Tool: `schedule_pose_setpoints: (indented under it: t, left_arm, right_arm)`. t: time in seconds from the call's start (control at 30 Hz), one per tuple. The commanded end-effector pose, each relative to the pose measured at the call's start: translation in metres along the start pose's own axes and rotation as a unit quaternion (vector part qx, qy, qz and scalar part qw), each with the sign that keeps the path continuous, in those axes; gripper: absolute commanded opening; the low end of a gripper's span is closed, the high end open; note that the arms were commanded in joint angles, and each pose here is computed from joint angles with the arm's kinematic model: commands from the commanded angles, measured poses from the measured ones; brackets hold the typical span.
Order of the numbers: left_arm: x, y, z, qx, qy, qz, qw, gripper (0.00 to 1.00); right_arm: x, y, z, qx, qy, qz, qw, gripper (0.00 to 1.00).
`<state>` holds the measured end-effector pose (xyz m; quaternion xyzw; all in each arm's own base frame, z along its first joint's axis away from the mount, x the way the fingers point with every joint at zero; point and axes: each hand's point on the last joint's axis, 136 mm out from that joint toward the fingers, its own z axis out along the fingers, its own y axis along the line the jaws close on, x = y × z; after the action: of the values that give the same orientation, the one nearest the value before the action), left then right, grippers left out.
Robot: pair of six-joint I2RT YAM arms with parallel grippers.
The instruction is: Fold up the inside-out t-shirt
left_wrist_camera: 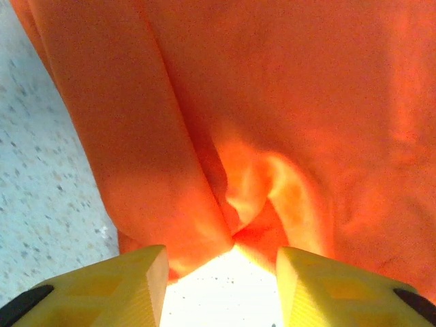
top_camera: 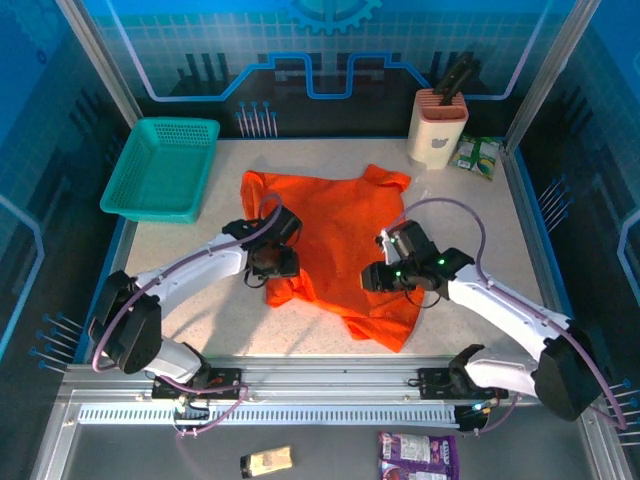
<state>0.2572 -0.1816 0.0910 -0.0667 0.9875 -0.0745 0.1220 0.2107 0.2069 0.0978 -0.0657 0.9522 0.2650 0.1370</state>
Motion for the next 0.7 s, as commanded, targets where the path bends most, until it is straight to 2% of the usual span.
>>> schedule_pose_setpoints:
  t: [0.0,0.13,0.33,0.57,0.63,0.67]
  left_arm:
    - [0.018,0.005,0.023,-0.036,0.019,-0.029,0.999,0.48]
    - [0.037,0.014,0.042,-0.066,0.045,-0.03,0.996,0.47]
    - [0.055,0.047,0.05,-0.117,0.056,-0.033,0.991,0.42]
    - [0.051,0.086,0.047,-0.132,0.048,-0.057,0.988,0.07]
    - [0.045,0.096,0.045,-0.127,0.044,-0.068,0.989,0.0]
    - [0.04,0.101,0.043,-0.124,0.04,-0.074,0.989,0.0]
  right_arm:
    - [0.011,0.022,0.025,-0.072,0.03,0.044,0.996,0.45]
    - [0.015,0.008,0.052,-0.06,0.051,0.07,0.994,0.48]
    - [0.015,-0.042,0.07,-0.009,0.058,0.133,0.989,0.49]
    - [0.009,-0.104,0.056,0.03,0.037,0.241,0.969,0.49]
    - [0.008,-0.116,0.049,0.034,0.031,0.26,0.964,0.49]
    - [0.006,-0.123,0.046,0.039,0.026,0.269,0.962,0.49]
